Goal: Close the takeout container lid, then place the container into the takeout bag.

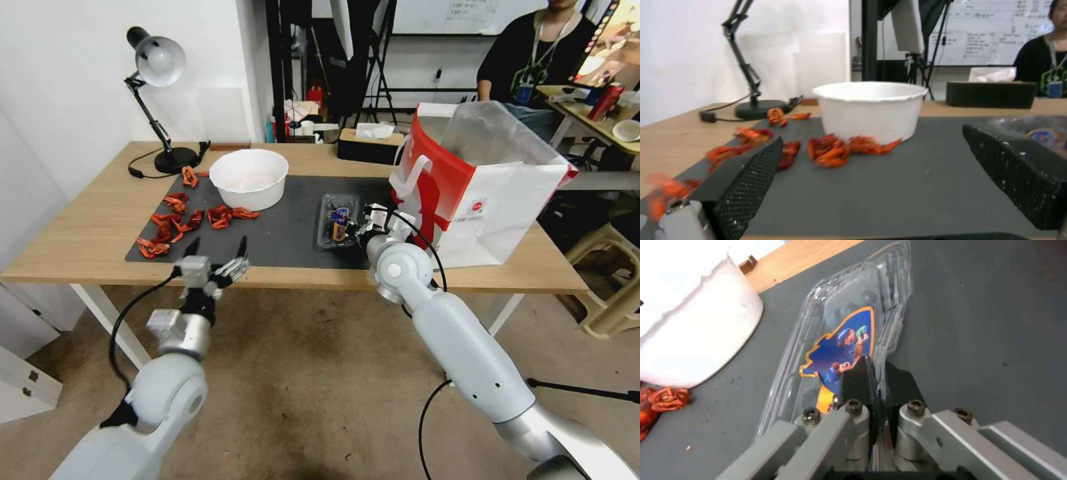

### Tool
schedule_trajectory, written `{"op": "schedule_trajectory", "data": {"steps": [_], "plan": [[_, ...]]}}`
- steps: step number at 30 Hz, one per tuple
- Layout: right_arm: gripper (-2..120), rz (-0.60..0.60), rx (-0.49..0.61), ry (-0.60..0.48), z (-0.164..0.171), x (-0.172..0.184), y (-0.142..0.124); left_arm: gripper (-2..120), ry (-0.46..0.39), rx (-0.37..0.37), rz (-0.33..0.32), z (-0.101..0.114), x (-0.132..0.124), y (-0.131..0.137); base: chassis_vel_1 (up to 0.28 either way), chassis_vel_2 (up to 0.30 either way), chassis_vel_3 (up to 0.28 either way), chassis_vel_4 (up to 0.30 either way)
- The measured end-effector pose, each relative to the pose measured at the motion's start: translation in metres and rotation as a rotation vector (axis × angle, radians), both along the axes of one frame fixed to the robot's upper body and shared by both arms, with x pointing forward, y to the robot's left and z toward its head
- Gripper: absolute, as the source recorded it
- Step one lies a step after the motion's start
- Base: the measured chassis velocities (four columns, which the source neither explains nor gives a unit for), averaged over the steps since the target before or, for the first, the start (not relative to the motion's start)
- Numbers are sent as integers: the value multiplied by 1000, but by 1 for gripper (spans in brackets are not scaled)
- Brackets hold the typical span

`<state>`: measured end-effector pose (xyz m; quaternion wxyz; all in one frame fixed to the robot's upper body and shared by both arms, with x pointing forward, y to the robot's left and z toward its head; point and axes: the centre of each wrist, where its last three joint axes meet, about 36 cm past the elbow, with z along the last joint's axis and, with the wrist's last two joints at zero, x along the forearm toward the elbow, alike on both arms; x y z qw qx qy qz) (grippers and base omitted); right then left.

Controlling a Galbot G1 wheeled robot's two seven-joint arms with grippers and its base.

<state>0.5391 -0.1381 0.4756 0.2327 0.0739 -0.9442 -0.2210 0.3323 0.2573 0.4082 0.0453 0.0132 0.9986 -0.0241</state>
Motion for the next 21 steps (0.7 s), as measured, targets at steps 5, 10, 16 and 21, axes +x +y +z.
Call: {"op": "schedule_trajectory", "data": {"steps": [5, 10, 16, 21], "plan": [[0, 0, 0, -2, 0, 0, 0, 100, 12, 15, 17, -15, -22, 7, 0, 0, 0, 0], [0, 1, -2, -4, 0, 0, -1, 100, 31, 21, 25, -29, -36, 8, 0, 0, 0, 0], [0, 10, 8, -19, 7, -2, -3, 100, 53, 27, 27, -41, -45, 9, 0, 0, 0, 0], [0, 25, 38, -56, 27, -7, -5, 100, 57, 31, 27, -43, -45, 10, 0, 0, 0, 0]]}}
